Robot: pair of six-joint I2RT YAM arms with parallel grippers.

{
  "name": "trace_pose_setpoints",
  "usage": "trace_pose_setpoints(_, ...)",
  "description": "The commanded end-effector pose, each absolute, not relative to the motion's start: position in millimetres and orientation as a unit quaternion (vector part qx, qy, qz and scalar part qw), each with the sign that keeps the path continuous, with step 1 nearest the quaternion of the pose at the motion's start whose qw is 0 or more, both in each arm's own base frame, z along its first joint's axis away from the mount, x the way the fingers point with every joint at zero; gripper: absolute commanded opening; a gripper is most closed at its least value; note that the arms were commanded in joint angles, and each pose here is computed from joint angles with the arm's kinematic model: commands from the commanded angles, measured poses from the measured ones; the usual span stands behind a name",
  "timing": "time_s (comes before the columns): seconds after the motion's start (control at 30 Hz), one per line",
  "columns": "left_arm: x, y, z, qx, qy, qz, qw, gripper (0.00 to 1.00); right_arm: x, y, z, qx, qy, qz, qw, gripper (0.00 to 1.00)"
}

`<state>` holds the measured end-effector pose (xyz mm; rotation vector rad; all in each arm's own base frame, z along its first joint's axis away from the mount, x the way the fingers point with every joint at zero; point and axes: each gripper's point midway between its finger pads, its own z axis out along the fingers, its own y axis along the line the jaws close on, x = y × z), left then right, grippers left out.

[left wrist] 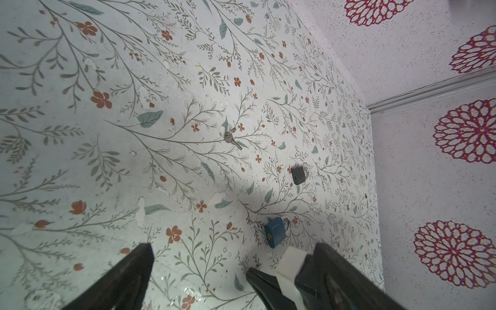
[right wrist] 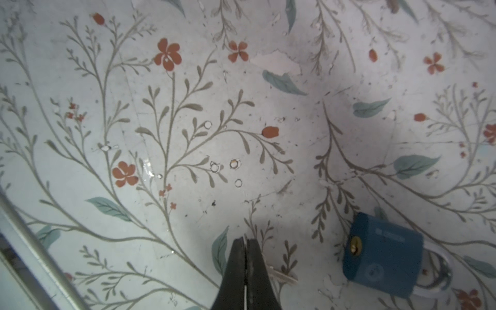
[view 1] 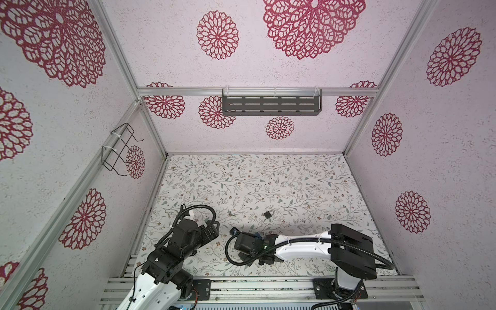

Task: Unlock with the key
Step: 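Lift the key with the right gripper while the left gripper moves toward it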

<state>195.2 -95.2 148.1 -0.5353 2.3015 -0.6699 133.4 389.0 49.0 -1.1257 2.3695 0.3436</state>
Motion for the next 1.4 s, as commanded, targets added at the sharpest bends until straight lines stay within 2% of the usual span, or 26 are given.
trace_pose_setpoints(0.0, 198, -99, 154, -0.206, 0.876, -0.271, 0.341, 0.97, 145, 391, 87, -0.386, 0.863, 0.154, 0.287, 0.01)
trace_pose_setpoints(0.33, 207, -115, 183, -0.222, 0.842, -0.341, 0.355, 0.97, 154, 371, 130, -0.342, 0.86, 0.201, 0.321, 0.01)
trace_pose_setpoints(0.67, 223, -141, 217, -0.247, 0.779, -0.454, 0.355, 0.97, 161, 357, 198, -0.274, 0.834, 0.315, 0.361, 0.01)
trace_pose_setpoints(0.8, 228, -151, 233, -0.257, 0.759, -0.491, 0.342, 0.97, 178, 349, 224, -0.243, 0.821, 0.345, 0.386, 0.01)
trace_pose_setpoints(1.0, 238, -169, 262, -0.279, 0.704, -0.563, 0.331, 0.97, 189, 354, 270, -0.226, 0.784, 0.392, 0.424, 0.0)
trace_pose_setpoints(1.37, 252, -185, 294, -0.32, 0.628, -0.633, 0.318, 0.97, 198, 394, 341, -0.229, 0.714, 0.465, 0.47, 0.0)
